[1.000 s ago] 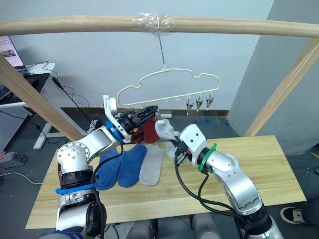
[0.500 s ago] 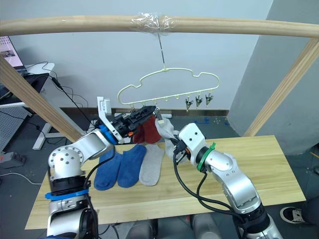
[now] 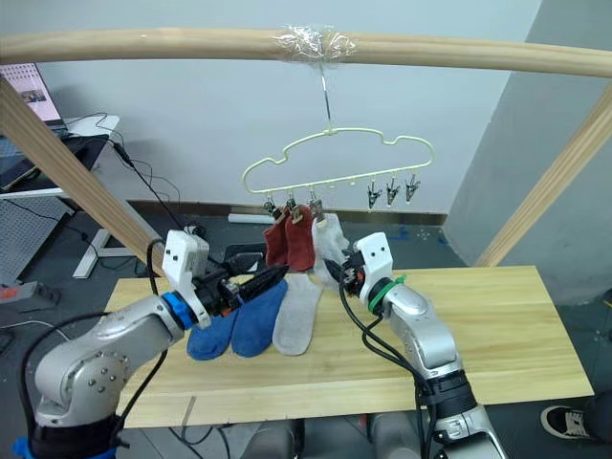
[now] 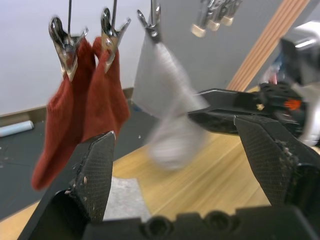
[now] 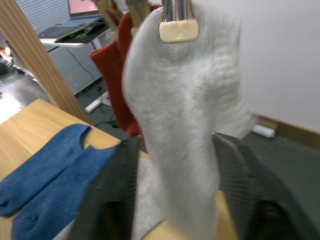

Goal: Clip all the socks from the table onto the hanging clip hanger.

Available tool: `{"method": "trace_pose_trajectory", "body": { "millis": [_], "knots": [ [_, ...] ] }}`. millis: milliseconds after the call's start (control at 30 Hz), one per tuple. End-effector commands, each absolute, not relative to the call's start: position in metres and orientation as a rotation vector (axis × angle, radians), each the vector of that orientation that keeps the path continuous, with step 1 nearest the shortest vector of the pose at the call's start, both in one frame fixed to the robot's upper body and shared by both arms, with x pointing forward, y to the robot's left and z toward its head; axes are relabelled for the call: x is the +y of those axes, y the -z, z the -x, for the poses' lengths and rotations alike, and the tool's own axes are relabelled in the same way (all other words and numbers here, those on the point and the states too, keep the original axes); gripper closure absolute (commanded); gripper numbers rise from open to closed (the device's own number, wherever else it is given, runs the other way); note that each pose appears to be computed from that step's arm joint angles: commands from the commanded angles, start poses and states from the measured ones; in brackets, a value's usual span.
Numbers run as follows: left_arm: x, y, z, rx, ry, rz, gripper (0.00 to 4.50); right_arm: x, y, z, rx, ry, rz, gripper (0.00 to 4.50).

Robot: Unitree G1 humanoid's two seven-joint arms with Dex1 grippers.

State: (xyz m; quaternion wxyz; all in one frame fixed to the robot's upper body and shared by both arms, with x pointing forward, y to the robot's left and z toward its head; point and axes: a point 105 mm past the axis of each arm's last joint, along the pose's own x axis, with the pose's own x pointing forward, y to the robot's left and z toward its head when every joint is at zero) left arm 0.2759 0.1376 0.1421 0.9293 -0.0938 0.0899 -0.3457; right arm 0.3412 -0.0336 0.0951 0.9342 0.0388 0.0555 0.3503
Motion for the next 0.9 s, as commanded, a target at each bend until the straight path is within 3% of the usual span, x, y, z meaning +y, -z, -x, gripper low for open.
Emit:
{"method": "trace_pose_trajectory", "body": {
  "millis": [33, 100, 300, 433, 600, 667, 700, 767, 833, 900],
  "knots": [
    [0.121, -0.162, -0.268, 0.045, 0.765, 0.117, 0.26, -0.040, -0.101, -0.342, 0.072, -0.712, -0.100, 0.71],
    [0.116, -0.164, -0.268, 0.015, 0.773, 0.114, 0.26, -0.047, -0.100, -0.340, 0.070, -0.689, -0.090, 0.04],
    [0.110, -0.162, -0.266, -0.012, 0.816, 0.069, 0.26, -0.071, -0.114, -0.332, 0.020, -0.619, -0.026, 0.01],
    [0.113, -0.170, -0.271, -0.055, 0.814, 0.069, 0.26, -0.087, -0.142, -0.330, -0.067, -0.524, -0.016, 0.01],
    [0.111, -0.176, -0.276, -0.110, 0.801, 0.056, 0.26, -0.096, -0.166, -0.336, -0.153, -0.399, -0.008, 1.66],
    [0.109, -0.180, -0.279, -0.129, 0.798, 0.059, 0.26, -0.095, -0.173, -0.341, -0.174, -0.378, -0.016, 1.66],
    [0.108, -0.182, -0.280, -0.140, 0.796, 0.061, 0.26, -0.095, -0.175, -0.343, -0.181, -0.367, -0.021, 2.05],
    [0.108, -0.186, -0.283, -0.159, 0.789, 0.059, 0.26, -0.096, -0.179, -0.347, -0.195, -0.340, -0.032, 2.25],
    [0.108, -0.188, -0.284, -0.169, 0.784, 0.055, 0.26, -0.095, -0.181, -0.350, -0.199, -0.337, -0.031, 2.92],
    [0.109, -0.189, -0.285, -0.175, 0.780, 0.052, 0.26, -0.092, -0.181, -0.352, -0.198, -0.345, -0.033, 2.92]
  ]
}}
